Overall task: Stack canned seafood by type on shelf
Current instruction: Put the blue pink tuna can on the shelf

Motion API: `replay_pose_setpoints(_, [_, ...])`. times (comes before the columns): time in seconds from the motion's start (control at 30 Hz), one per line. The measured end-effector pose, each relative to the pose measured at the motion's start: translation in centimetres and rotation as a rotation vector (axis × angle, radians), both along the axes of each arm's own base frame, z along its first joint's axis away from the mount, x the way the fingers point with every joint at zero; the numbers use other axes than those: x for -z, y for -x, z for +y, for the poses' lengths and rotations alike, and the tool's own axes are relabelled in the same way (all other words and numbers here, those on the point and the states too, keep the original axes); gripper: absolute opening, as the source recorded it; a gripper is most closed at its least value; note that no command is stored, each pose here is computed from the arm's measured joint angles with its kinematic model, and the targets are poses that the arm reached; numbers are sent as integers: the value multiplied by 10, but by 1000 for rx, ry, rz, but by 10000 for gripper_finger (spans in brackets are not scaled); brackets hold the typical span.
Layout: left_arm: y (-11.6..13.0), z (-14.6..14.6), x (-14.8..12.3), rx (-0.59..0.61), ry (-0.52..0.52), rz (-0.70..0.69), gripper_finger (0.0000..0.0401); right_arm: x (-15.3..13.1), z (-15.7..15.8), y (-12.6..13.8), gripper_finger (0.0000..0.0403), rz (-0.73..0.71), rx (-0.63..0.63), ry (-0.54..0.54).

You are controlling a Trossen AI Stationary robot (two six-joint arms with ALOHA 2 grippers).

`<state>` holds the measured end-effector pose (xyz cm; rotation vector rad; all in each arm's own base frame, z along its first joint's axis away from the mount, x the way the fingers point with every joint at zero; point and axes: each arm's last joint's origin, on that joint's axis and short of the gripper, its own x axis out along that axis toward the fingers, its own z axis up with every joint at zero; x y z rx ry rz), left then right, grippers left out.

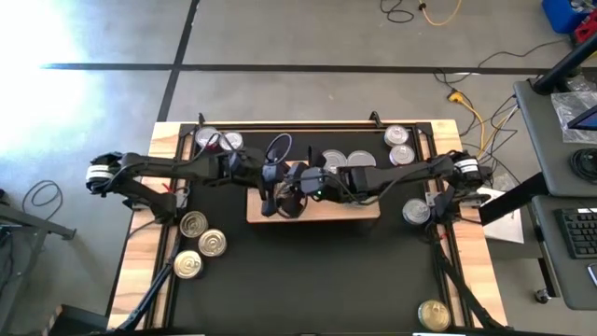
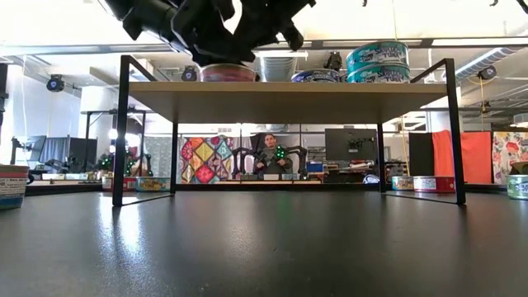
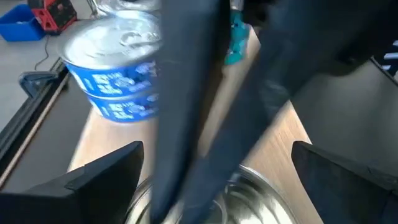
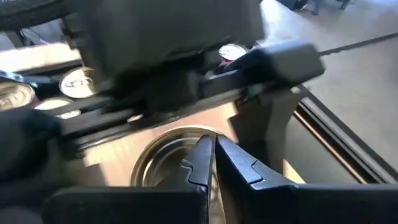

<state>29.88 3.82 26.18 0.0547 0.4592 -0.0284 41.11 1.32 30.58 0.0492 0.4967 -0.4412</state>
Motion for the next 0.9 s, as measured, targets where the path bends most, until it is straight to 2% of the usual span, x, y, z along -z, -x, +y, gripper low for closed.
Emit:
replay_pose_setpoints(0.23, [-8,2,2,10,-23,7,394,3,-9,0,13,58,-145,-18])
replay_pose_setpoints(0.43, [4,0,-22,20,-36,44,395,-3,-9,2,13,86,-169,-7])
replay_pose_setpoints(0.57, [18,-2,-37,22,-45,111,395,-16,-7,5,13,92,-182,4])
replay_pose_setpoints(0.67, [35,-3,-53,-23,-69,139,393,-24,-6,10,13,107,-186,4])
replay_pose_setpoints(0.8, [61,0,-57,-122,-180,220,389,-29,-4,16,13,124,-174,-22])
replay_pose_setpoints(0.9, [70,7,-53,-195,-259,249,389,-31,-3,17,13,119,-175,-23])
